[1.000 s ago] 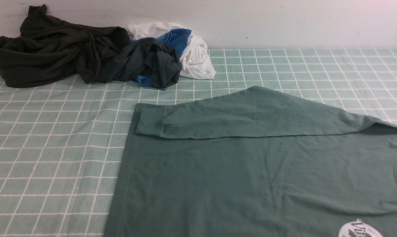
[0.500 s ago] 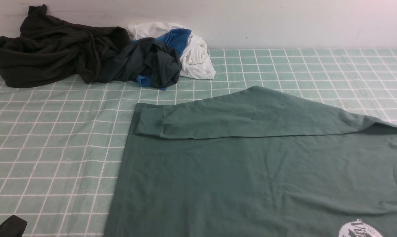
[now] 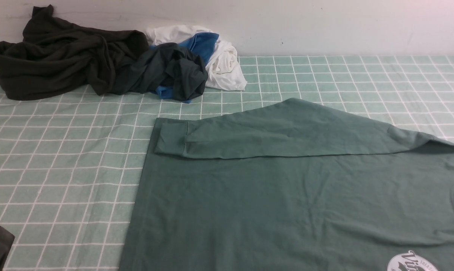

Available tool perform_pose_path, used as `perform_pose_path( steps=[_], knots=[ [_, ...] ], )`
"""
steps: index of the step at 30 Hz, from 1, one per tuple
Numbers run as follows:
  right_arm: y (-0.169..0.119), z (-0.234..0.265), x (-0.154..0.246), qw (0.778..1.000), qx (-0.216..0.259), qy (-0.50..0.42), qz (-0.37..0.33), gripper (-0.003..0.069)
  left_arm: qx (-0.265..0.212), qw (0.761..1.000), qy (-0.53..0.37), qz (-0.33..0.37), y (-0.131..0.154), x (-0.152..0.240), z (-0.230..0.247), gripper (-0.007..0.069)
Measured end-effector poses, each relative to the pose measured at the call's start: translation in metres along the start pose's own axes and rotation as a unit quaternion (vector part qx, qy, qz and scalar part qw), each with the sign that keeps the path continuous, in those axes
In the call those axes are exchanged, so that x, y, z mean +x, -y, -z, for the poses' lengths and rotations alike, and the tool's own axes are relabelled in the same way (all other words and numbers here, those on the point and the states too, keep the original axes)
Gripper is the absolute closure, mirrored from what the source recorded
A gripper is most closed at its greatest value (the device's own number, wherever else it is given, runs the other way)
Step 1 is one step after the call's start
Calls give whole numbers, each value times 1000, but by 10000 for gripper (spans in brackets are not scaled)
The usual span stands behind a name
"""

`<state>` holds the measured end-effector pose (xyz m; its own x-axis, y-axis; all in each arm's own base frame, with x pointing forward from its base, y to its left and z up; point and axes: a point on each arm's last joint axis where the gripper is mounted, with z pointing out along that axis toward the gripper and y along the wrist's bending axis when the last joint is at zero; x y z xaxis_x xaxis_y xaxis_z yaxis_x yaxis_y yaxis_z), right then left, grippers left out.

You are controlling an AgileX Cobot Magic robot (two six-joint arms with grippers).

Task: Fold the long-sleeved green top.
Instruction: Use the left arm to clamp the cuff closest to it

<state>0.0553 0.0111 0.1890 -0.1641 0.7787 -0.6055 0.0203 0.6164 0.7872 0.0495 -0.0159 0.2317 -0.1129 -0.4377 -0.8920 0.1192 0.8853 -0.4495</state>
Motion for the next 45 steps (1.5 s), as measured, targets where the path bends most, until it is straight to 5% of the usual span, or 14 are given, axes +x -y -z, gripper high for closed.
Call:
perform_pose_path(
  steps=[3, 6, 11, 12, 16, 19, 20, 23, 26, 33, 41, 45],
  knots=[
    [-9, 2, -7, 998, -7, 8, 64, 672, -1, 997, -54, -63, 10, -15, -4, 629],
    [-42, 0, -36, 980, 0, 15, 200, 672, -19, 973, -185, -138, 23, -44, -26, 629],
    [-81, -16, -68, 934, 23, -32, 356, 672, -37, 916, -339, -212, 30, -82, -62, 629],
    [-93, -27, -76, 913, 30, -83, 398, 672, -28, 885, -396, -245, 35, -92, -78, 629],
    [-107, -43, -76, 886, 27, -207, 414, 672, 4, 823, -486, -294, 46, -89, -102, 629],
    [-108, -54, -60, 827, 22, -368, 425, 672, 54, 744, -564, -354, 61, -58, -121, 629],
    [-107, -53, -58, 820, 20, -383, 425, 672, 57, 741, -567, -357, 62, -56, -122, 629],
    [-101, -48, -40, 754, 17, -496, 430, 672, 93, 686, -604, -396, 74, -26, -131, 629],
    [-101, -44, -36, 733, 10, -518, 440, 672, 113, 663, -615, -412, 79, -8, -134, 628],
    [-103, -41, -37, 726, 6, -517, 453, 672, 149, 618, -640, -430, 86, 37, -144, 533],
    [-104, -44, -37, 734, 3, -504, 456, 672, 207, 571, -654, -452, 92, 83, -160, 223],
    [-104, -45, -38, 736, 3, -500, 457, 672, 221, 554, -661, -456, 92, 107, -168, 179]
  ],
)
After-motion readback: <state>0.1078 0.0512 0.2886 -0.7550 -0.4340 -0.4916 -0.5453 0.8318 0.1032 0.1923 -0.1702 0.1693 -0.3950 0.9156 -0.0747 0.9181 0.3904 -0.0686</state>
